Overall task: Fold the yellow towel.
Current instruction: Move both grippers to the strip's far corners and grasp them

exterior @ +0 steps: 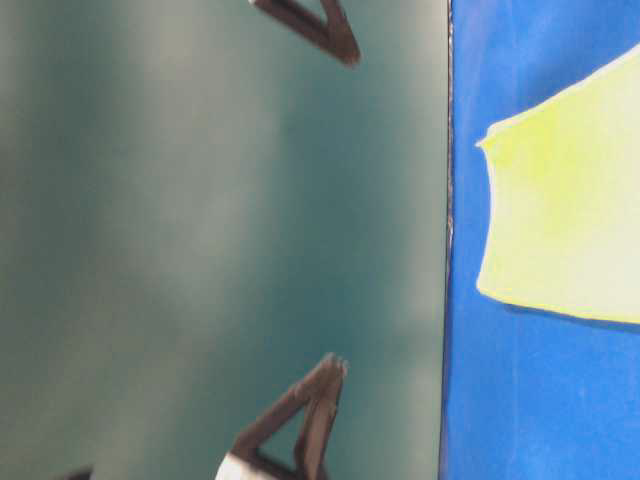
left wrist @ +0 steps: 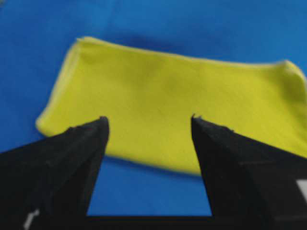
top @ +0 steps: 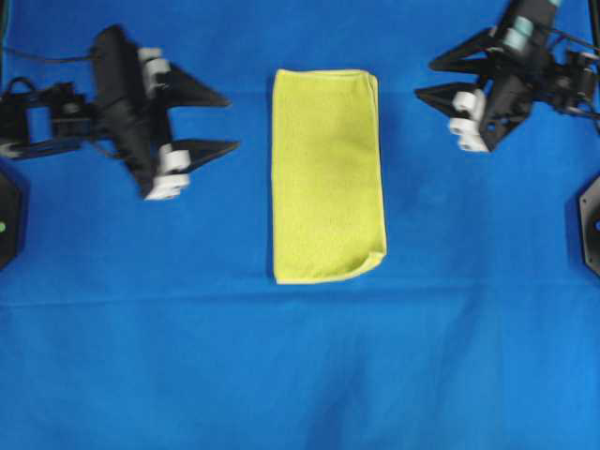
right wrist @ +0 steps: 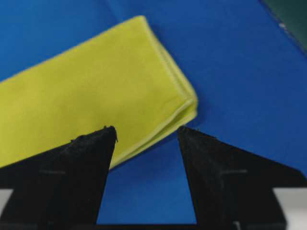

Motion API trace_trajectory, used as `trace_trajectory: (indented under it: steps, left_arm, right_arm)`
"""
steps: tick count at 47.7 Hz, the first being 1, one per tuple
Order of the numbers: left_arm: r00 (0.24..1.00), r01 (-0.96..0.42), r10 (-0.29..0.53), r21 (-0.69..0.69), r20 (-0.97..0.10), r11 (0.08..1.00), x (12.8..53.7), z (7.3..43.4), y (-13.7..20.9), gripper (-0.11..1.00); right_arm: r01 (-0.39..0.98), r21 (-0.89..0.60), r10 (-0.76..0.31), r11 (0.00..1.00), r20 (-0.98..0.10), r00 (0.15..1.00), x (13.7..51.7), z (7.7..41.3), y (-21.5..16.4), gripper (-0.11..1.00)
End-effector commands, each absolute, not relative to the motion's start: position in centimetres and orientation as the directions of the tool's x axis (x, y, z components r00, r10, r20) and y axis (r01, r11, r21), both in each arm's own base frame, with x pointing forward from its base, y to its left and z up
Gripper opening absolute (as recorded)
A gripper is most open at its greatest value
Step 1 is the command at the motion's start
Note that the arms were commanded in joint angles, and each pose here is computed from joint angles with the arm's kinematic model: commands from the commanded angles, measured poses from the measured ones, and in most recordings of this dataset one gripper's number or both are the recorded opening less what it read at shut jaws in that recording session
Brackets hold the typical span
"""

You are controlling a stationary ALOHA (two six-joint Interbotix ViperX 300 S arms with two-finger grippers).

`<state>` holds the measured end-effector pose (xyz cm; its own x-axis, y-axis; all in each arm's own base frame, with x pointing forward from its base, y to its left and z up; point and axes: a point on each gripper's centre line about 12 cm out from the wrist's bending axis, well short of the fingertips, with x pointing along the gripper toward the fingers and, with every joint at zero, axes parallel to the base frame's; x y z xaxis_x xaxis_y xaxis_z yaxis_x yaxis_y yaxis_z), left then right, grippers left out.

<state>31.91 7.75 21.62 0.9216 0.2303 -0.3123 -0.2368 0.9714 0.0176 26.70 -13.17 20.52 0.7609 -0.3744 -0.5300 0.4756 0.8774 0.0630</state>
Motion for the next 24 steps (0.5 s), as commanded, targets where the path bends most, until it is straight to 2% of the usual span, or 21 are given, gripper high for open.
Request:
trace_trajectory:
  steps: [1,10,24]
  left_arm:
    - [0.913,-0.284,0.276,0.017,-0.301,0.959,33.5,22.0,9.9,0.66]
    - [0.864,-0.358,0.339,0.018,-0.371,0.933,35.4,18.9,13.6,0.66]
    - [0.808,-0.41,0.373,0.019,-0.457,0.912,37.7,14.2,17.1,0.66]
  right_arm:
    - [0.479,0.035,-0.385,0.877,-0.546,0.744,28.8,20.5,-14.8,0.59]
    - [0.481,-0.002,-0.382,0.877,-0.61,0.694,31.6,18.1,-17.1,0.59]
    - [0.491,-0.008,-0.361,0.871,-0.688,0.629,33.6,13.4,-19.2,0.59]
